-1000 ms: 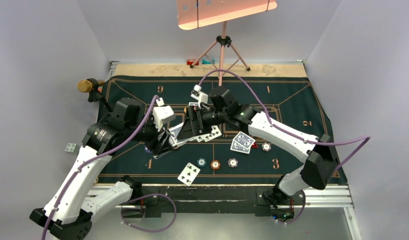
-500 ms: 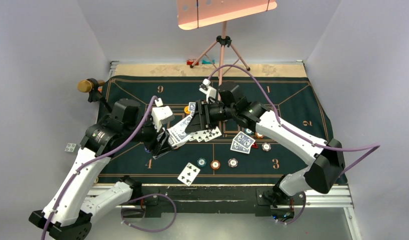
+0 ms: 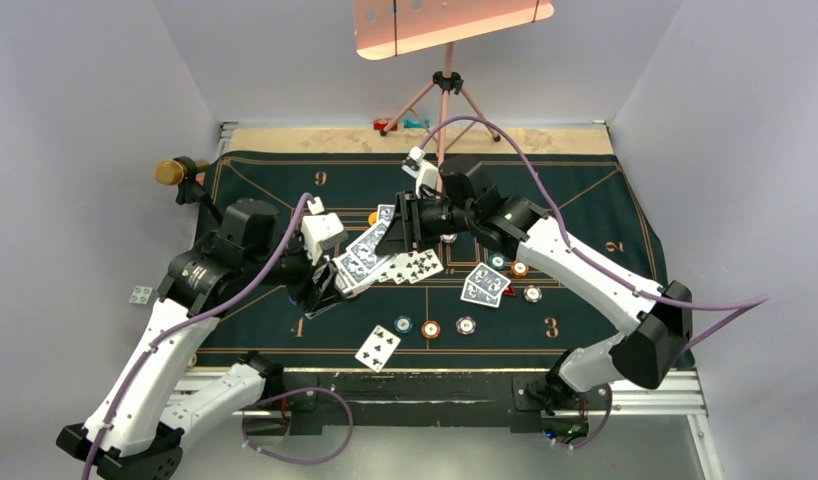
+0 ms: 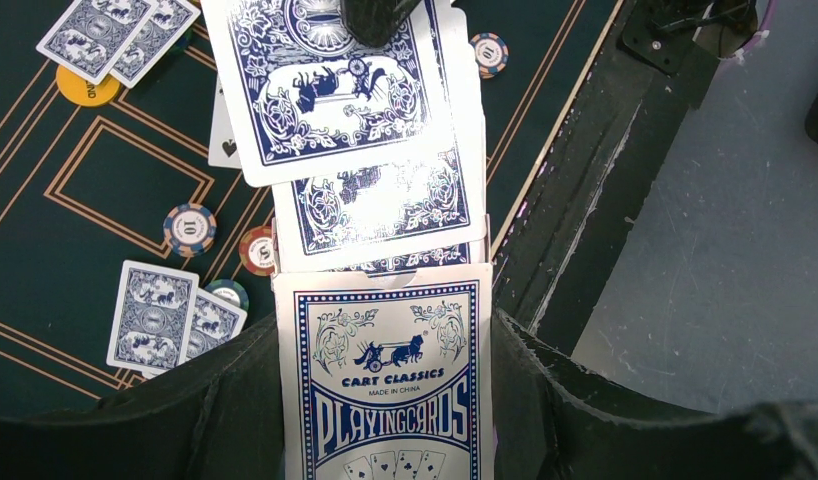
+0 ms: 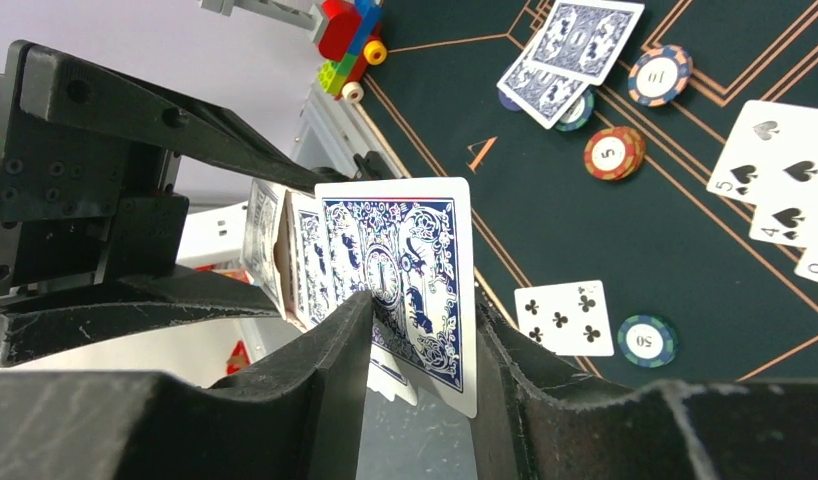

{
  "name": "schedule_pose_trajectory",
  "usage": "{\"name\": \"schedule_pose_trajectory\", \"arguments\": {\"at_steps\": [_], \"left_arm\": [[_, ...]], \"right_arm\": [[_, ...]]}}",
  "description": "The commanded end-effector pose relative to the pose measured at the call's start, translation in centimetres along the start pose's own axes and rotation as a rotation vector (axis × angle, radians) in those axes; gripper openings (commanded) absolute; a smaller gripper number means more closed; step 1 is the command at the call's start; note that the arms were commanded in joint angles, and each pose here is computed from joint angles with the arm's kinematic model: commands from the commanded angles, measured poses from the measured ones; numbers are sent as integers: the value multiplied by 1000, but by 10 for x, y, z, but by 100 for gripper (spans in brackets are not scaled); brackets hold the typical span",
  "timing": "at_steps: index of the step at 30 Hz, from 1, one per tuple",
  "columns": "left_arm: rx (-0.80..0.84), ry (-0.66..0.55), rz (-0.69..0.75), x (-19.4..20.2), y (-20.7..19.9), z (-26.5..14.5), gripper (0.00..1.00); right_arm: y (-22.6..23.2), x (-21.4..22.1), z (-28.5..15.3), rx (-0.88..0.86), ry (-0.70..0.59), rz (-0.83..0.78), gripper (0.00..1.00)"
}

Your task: Distribute texas hold em gaming equipment

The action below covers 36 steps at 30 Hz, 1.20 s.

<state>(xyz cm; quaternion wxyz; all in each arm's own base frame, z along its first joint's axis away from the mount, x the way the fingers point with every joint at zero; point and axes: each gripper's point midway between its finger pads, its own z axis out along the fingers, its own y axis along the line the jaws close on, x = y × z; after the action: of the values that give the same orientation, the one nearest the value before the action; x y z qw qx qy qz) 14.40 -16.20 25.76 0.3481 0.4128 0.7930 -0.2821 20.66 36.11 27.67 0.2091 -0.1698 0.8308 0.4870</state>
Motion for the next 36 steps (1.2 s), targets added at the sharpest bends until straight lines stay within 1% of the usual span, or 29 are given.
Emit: {"name": "schedule_pose_trajectory", "arguments": {"at_steps": [1, 7, 14, 21, 28, 31, 33, 36], "left_arm": [[3, -74, 26, -18, -3, -7, 0], [6, -73, 23, -18, -4, -7, 0], [7, -72, 22, -16, -4, -6, 0], [6, -75, 26, -17, -4, -7, 0], [6, -75, 25, -16, -5, -7, 0], [5, -74, 25, -15, -5, -8, 0], [8, -73, 23, -14, -6, -7, 0], [8, -72, 23, -13, -6, -7, 0]], "right_arm": [[13, -20, -21, 25, -82, -82, 40], [7, -25, -24, 77, -109, -95, 34], [6, -35, -34, 114, -181, -92, 19], [14, -49, -49, 112, -256, -88, 19], [18, -53, -56, 75, -280, -73, 20], [17, -61, -69, 87, -328, -67, 16], [17, -70, -83, 91, -385, -60, 12], [3, -81, -102, 131, -451, -30, 9]]}}
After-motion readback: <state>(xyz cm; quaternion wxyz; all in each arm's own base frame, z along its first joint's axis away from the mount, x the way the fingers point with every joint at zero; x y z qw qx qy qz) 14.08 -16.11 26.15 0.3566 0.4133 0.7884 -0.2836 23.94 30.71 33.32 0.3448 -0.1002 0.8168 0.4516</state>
